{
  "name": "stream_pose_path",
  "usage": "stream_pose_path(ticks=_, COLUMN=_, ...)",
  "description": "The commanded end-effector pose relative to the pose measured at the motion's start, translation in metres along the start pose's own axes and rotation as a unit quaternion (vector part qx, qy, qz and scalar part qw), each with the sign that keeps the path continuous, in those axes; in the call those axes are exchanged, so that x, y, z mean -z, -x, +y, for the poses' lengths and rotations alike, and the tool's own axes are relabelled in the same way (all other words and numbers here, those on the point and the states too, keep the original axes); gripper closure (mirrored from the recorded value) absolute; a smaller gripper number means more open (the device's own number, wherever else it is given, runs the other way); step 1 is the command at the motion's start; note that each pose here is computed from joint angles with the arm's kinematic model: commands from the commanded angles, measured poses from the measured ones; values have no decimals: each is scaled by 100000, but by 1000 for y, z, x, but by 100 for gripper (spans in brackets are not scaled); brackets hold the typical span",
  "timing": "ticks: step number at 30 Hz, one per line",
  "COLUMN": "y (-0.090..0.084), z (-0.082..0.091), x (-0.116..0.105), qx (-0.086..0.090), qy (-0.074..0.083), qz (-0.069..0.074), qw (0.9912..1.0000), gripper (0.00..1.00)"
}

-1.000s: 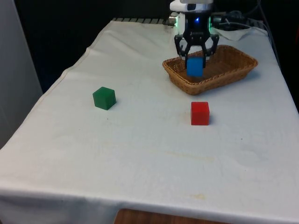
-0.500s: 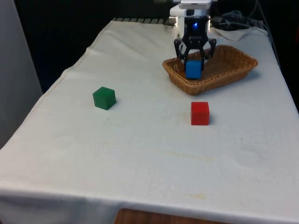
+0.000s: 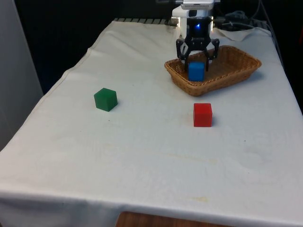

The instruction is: Pick up the blue cube and place it into the basket.

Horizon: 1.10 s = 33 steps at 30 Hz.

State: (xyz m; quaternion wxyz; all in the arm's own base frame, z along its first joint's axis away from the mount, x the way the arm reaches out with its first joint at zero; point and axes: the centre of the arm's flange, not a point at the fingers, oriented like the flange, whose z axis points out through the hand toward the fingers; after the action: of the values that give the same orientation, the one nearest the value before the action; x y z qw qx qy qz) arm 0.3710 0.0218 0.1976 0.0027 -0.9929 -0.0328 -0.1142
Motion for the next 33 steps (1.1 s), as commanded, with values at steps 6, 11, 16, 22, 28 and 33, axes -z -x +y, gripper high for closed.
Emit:
stream_pose_path(ticks=6, y=0, z=0, x=0, qx=-50, qy=1, qz=0, qw=100000, gripper=1)
stream_pose_path(ticks=11, y=0, z=0, x=0, qx=-50, qy=1, qz=-50, qw=100000, gripper=0)
stream_pose_path(ticks=16, y=-4, z=1, x=4, qx=-397, qy=30, qz=250, qw=99999, gripper=0)
stream_pose_path(ticks=22, y=-17, z=3, x=20, qx=-1542, qy=97, qz=1350, qw=99979, gripper=0)
stream_pose_path(ticks=28, y=-29, z=5, x=36, qx=-2242, qy=125, qz=2051, qw=99954, gripper=0)
stream_pose_path(ticks=33, y=-41, z=6, x=48, qx=-2841, qy=156, qz=2602, qw=99926, gripper=0)
